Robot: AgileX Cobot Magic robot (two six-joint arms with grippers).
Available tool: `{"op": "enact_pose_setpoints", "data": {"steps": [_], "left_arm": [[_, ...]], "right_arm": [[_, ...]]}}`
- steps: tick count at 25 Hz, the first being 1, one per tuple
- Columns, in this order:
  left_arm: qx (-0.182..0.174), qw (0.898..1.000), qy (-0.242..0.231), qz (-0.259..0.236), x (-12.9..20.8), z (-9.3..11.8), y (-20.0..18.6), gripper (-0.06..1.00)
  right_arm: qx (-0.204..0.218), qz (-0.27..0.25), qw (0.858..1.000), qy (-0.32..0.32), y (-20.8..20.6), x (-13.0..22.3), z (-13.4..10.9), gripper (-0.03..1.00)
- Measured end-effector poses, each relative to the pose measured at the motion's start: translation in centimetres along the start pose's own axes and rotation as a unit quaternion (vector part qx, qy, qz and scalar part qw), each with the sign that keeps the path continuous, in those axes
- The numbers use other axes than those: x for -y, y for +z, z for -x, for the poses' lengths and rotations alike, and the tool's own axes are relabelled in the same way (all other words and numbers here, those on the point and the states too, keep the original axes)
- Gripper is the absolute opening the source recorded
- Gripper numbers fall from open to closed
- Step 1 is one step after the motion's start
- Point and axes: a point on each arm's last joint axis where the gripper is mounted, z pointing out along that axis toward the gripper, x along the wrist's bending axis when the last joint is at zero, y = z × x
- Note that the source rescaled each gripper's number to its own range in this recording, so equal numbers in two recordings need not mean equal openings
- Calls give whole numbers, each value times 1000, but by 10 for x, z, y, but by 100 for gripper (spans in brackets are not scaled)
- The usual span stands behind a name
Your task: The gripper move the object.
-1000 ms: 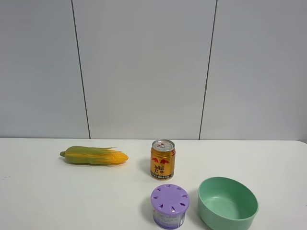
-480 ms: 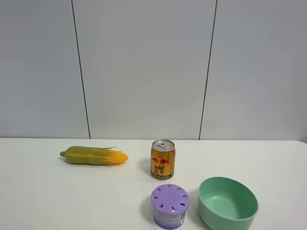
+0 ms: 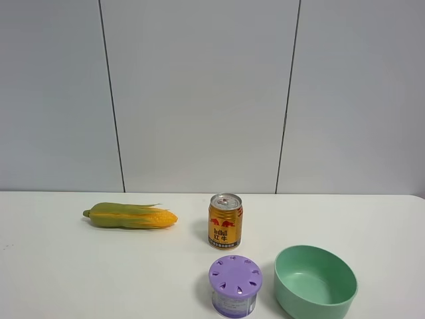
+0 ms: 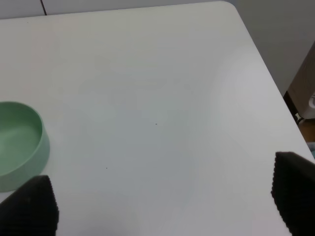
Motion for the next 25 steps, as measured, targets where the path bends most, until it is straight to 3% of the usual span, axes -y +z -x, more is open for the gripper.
{"op": "enact_pose_setpoints", "data": {"steps": [25], "left_arm": [[-6, 1000, 0, 15, 3, 0, -4, 100]], "right_arm": [[0, 0, 1000, 0, 0, 0, 0, 100]]}}
